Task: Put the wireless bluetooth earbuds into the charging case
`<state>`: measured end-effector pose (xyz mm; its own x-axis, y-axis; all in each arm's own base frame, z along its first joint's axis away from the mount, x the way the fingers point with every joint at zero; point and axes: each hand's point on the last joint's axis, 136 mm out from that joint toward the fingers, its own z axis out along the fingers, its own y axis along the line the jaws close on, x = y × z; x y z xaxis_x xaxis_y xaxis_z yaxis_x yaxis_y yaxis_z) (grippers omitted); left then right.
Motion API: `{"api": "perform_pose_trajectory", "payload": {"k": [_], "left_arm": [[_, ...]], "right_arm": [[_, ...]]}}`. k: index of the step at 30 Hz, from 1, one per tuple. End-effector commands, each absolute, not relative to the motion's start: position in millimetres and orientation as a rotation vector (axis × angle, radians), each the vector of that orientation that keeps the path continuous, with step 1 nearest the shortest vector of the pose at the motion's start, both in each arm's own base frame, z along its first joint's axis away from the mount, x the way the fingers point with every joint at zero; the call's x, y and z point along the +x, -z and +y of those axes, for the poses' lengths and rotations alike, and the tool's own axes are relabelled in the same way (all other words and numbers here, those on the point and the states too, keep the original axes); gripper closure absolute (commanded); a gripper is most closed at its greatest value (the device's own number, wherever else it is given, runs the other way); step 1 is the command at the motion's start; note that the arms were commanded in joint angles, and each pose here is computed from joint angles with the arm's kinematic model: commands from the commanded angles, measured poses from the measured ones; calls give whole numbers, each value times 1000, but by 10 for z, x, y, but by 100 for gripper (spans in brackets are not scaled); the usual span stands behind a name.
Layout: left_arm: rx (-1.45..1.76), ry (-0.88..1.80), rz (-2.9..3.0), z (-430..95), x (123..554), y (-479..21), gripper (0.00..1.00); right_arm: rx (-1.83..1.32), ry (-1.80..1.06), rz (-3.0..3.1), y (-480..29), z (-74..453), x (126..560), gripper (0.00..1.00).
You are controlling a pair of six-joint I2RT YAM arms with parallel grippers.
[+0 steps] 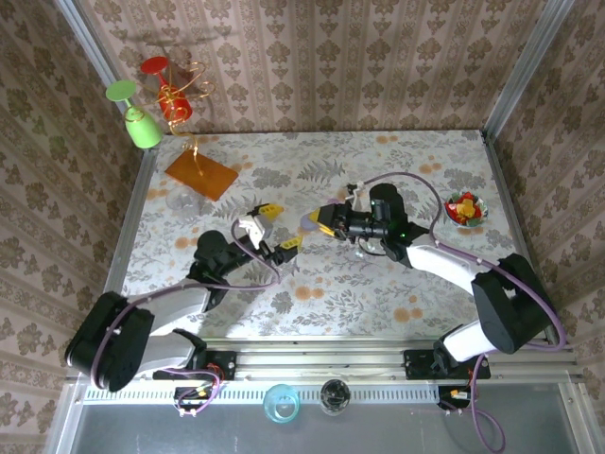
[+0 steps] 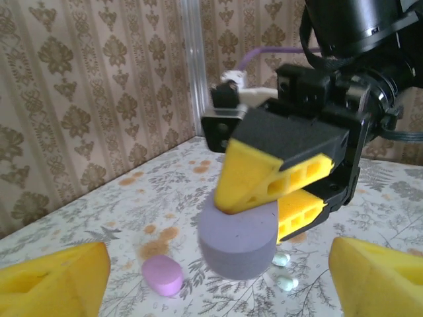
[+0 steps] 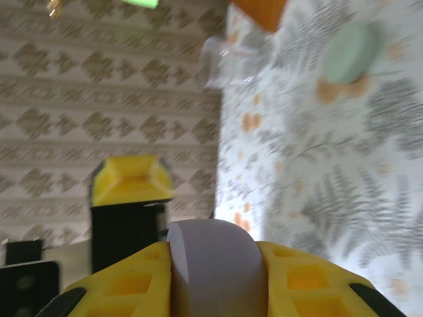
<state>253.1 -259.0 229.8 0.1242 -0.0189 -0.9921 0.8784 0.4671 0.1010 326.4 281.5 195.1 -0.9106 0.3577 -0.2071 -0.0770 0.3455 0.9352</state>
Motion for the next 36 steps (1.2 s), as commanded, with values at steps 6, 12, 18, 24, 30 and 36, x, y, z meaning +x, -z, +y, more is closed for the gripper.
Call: {"api": "perform_pose_trajectory", "payload": {"k": [6, 12, 18, 24, 30, 36], "left_arm": [[808, 597, 1482, -2182, 2699, -2084, 0], [658, 438, 1718, -1775, 3004, -1872, 0], [653, 392, 1889, -1604, 3179, -1614, 1], [670, 304, 2040, -1496, 3319, -1411, 0], [692, 231, 2135, -1389, 3448, -1274, 0], [699, 194, 2231, -1265, 3536, -1146, 0]], "right_arm": [[421, -1147, 2339, -1335, 2133, 3400, 83], [424, -1080, 2442, -981, 2178, 3421, 82], [381, -982, 2552, -571, 2300, 3437, 81], [389, -915, 2591, -309, 2316, 3436, 78], [366, -874, 2575, -400, 2260, 3439, 54], [276, -837, 2530, -694, 2202, 3421, 36]]}}
